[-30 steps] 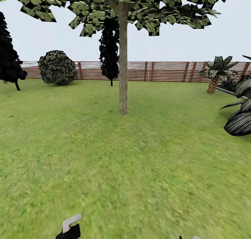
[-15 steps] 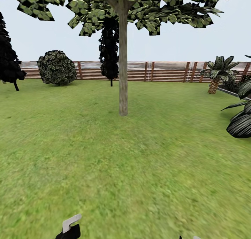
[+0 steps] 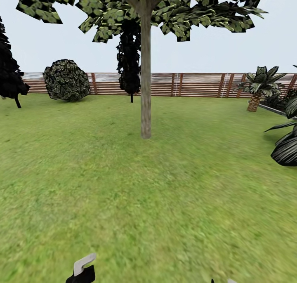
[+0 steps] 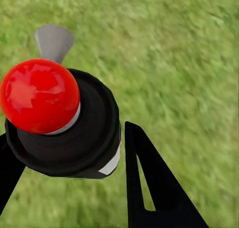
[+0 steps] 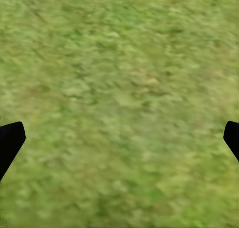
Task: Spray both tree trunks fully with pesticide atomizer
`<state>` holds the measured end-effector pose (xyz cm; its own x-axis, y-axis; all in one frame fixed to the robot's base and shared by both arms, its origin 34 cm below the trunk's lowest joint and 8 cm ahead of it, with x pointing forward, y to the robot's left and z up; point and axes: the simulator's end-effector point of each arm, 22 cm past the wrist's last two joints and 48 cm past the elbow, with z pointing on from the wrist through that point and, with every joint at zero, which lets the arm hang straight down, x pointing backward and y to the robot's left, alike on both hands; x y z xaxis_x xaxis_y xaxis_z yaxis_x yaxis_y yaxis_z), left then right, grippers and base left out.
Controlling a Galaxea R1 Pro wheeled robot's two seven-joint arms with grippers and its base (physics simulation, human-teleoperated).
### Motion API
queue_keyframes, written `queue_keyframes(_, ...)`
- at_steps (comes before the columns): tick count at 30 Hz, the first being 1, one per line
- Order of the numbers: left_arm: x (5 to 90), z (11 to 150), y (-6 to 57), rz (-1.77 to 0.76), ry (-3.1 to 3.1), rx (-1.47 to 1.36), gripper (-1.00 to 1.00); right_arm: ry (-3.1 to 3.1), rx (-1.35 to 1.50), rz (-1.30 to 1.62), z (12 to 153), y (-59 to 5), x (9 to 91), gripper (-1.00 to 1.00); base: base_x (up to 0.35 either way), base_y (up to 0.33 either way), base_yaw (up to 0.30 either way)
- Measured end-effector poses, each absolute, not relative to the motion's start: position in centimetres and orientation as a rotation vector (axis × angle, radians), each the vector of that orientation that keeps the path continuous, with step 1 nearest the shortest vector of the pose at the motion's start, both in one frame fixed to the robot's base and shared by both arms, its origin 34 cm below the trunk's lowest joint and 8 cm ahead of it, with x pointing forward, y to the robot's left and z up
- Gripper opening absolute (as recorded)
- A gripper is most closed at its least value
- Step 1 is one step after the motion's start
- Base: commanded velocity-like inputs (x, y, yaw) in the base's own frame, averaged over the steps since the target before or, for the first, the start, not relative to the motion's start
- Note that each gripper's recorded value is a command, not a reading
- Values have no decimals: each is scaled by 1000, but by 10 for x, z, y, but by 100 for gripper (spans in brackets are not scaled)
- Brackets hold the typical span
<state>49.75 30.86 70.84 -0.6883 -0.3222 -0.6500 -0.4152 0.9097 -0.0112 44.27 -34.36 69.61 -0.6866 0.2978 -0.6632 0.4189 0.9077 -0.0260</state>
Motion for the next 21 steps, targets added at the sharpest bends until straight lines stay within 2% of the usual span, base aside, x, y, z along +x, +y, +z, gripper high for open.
queue_keyframes(21,498,708,306,174,2386,-523,-100,2374,502,-226,696,-342,444,100,210,0,11)
